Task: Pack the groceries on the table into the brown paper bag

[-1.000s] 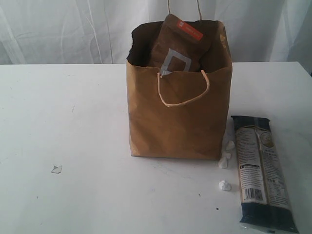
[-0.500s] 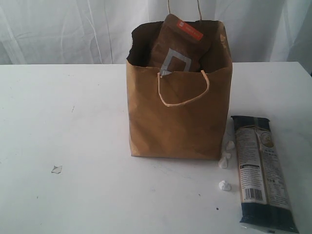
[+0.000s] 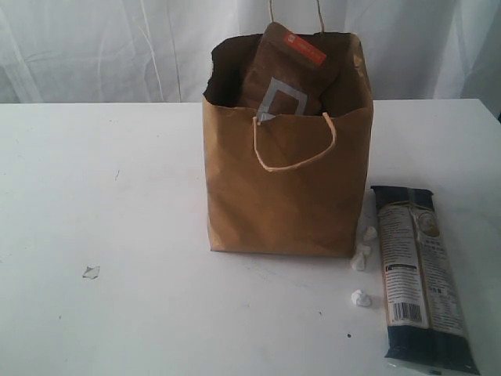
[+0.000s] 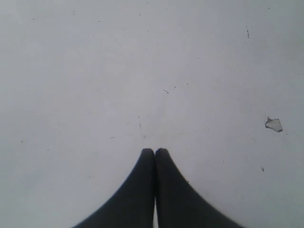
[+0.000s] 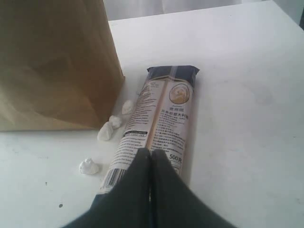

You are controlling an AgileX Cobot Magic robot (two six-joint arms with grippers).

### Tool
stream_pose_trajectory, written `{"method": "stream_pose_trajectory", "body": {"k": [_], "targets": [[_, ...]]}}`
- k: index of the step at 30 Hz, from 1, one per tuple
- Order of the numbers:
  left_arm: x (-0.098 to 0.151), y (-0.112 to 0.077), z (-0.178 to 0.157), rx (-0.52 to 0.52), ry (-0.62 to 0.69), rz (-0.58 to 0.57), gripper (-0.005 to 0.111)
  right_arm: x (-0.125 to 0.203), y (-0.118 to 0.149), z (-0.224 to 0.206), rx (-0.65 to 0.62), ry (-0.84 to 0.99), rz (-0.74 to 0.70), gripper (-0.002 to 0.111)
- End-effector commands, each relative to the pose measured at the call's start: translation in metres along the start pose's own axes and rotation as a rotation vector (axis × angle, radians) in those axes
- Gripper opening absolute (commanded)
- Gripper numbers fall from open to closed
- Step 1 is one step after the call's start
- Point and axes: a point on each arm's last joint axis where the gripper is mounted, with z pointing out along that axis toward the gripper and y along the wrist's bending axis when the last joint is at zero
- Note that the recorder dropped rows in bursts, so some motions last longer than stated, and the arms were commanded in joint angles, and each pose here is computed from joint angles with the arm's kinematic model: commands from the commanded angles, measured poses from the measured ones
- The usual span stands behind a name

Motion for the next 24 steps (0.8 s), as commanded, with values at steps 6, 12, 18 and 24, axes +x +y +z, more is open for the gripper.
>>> {"method": "stream_pose_trajectory", "body": {"k": [6,12,18,24], "targets": [[0.0019,0.0004,0.0003,-0.004,0.008,-0.009,0.000,0.0022,-0.0011,0.0010,0.009,0.002,-0.001,0.000],[0.0091,0.0023,-0.0001,-0.025,0.088,0.002,0.000,0.0022,-0.0011,0.0010,0.009,0.002,-0.001,0.000],[0.0087,0.0021,-0.0001,-0.022,0.083,0.018,0.000,0.0022,-0.0011,0.0010,0.009,0.002,-0.001,0.000],[0.0085,0.0021,-0.0001,-0.021,0.081,0.020,0.000,0.0022,-0.0011,0.0010,0.009,0.002,-0.001,0.000]]}}
